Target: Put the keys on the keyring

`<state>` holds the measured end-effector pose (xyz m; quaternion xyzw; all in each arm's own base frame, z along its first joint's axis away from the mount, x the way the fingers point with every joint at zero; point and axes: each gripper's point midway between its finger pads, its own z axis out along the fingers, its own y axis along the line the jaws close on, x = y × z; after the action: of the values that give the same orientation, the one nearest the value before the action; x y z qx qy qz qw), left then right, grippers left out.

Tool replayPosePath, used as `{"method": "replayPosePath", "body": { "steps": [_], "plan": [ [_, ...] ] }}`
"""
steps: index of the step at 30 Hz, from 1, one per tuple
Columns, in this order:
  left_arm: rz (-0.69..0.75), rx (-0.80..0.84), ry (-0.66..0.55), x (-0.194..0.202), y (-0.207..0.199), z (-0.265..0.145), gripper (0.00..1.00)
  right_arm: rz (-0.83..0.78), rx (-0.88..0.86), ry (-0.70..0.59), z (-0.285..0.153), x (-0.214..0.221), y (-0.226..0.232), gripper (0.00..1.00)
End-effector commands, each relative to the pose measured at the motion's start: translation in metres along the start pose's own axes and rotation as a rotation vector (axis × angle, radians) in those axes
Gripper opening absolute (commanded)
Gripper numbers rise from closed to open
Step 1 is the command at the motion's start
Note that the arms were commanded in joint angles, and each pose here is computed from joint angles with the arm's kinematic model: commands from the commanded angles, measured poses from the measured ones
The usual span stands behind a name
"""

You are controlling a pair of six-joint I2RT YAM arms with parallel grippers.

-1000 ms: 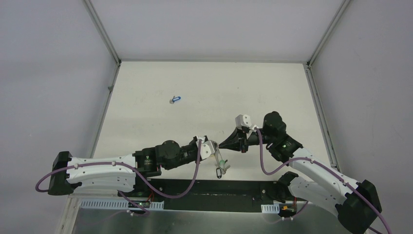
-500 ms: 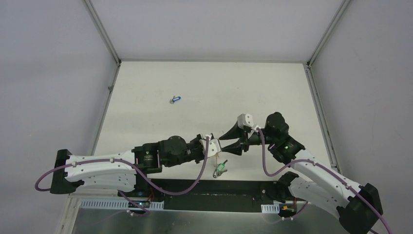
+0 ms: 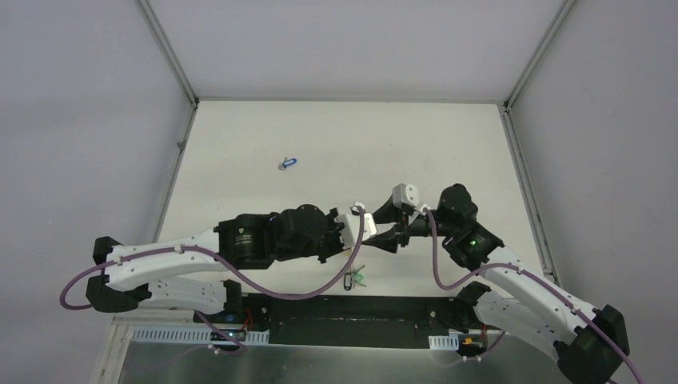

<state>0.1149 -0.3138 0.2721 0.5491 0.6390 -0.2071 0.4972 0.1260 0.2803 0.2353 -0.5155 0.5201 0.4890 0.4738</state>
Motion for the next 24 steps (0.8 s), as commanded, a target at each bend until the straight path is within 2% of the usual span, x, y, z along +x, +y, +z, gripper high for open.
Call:
{"method": "replayPosePath", "body": {
  "steps": [1,10,21,24],
  "plan": [
    [-0.018,0.036,0.092,-0.010,-0.001,-0.015,0.00,-0.035,-0.015,-0.077,0.002,-0.034,0.001,0.51],
    [0.043,0.008,0.242,-0.016,0.012,-0.017,0.00,0.065,-0.031,-0.216,0.014,-0.054,-0.002,0.45],
    [0.088,-0.015,0.248,-0.024,0.019,-0.014,0.00,0.114,-0.090,-0.223,0.024,-0.047,0.010,0.43],
    [0.091,-0.014,0.249,-0.024,0.019,-0.012,0.00,0.119,-0.099,-0.218,0.025,-0.044,0.013,0.37]
  ]
}}
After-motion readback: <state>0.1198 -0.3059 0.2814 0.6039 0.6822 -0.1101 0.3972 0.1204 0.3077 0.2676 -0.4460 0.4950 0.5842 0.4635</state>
